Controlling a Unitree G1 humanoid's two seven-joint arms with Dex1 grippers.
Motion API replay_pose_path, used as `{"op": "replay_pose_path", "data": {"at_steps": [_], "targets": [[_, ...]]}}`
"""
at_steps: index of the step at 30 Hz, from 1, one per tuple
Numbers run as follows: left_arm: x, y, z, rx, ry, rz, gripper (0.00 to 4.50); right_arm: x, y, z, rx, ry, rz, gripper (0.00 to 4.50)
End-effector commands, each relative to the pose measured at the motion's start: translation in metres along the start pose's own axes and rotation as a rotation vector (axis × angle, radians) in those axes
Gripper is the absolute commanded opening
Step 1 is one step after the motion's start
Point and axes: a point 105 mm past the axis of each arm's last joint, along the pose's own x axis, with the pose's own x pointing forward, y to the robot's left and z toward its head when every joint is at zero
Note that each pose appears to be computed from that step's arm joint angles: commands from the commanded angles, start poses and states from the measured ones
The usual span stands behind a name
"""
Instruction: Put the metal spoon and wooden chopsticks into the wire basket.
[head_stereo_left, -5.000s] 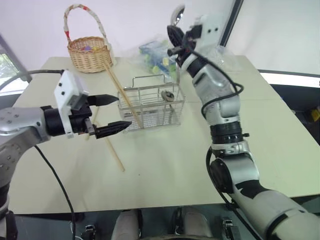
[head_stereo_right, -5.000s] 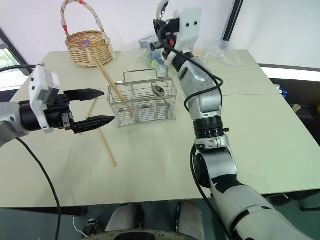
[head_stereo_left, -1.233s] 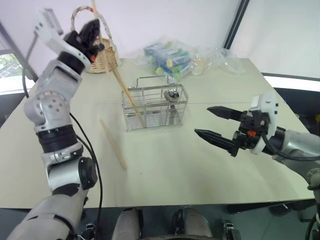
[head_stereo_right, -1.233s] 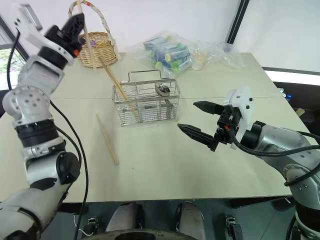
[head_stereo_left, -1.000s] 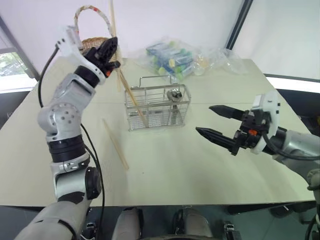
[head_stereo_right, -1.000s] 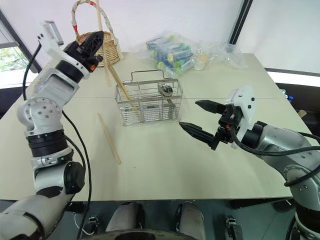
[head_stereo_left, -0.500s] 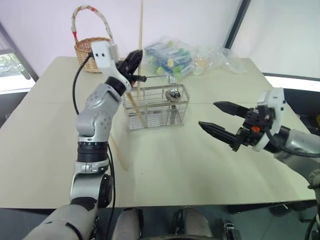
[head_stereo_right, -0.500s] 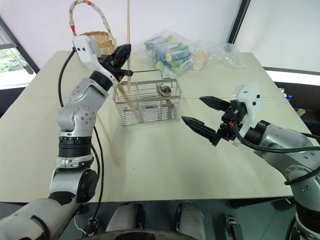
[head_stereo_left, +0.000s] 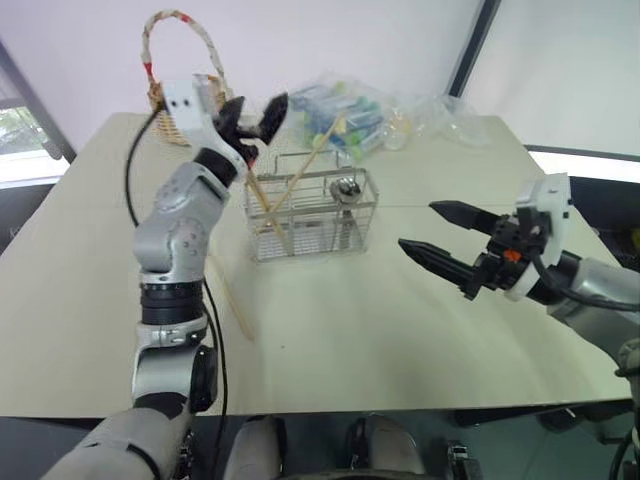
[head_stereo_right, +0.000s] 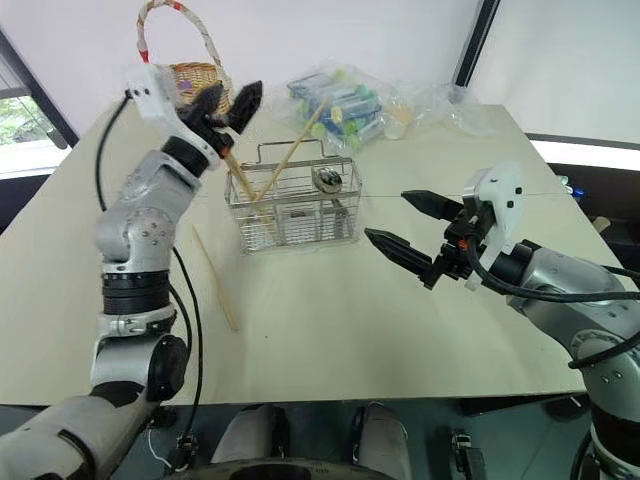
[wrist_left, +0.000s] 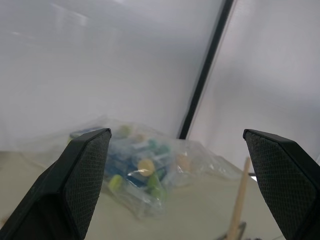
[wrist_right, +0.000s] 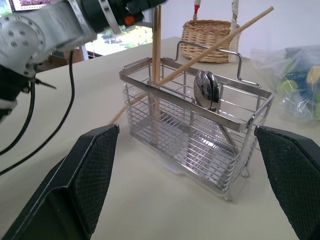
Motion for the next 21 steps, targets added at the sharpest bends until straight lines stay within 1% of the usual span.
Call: {"op": "replay_pose_path", "data": {"at_steps": [1, 3, 4, 5, 8, 9, 12, 16, 21], "targets": [[-0.006, 0.008, 0.060, 0.073, -0.092, 0.046, 4.43, 0.003, 0.000, 0.011, -0.037, -0.044, 0.019, 4.50], [-0.009, 0.020, 0.072, 0.102, -0.039, 0.098, 4.43, 0.004, -0.003, 0.012, -0.040, -0.047, 0.024, 4.50], [-0.012, 0.029, 0.073, 0.124, 0.017, 0.141, 4.43, 0.004, -0.004, 0.012, -0.041, -0.048, 0.026, 4.50], [-0.017, 0.042, 0.069, 0.115, 0.105, 0.209, 4.43, 0.005, -0.005, 0.012, -0.041, -0.048, 0.030, 4.50], [-0.042, 0.080, 0.045, 0.055, 0.365, 0.423, 4.43, 0.009, -0.005, 0.010, -0.048, -0.043, 0.050, 4.50], [-0.053, 0.088, 0.031, 0.037, 0.470, 0.484, 4.43, 0.010, -0.005, 0.009, -0.049, -0.044, 0.056, 4.50], [-0.078, 0.096, 0.000, -0.016, 0.670, 0.576, 4.43, 0.013, -0.004, 0.009, -0.050, -0.050, 0.070, 4.50], [-0.094, 0.104, -0.033, -0.068, 0.781, 0.643, 4.43, 0.015, -0.002, 0.006, -0.048, -0.047, 0.086, 4.50], [-0.106, 0.103, -0.070, -0.101, 0.920, 0.644, 4.43, 0.013, 0.003, 0.003, -0.048, -0.039, 0.104, 4.50]]}}
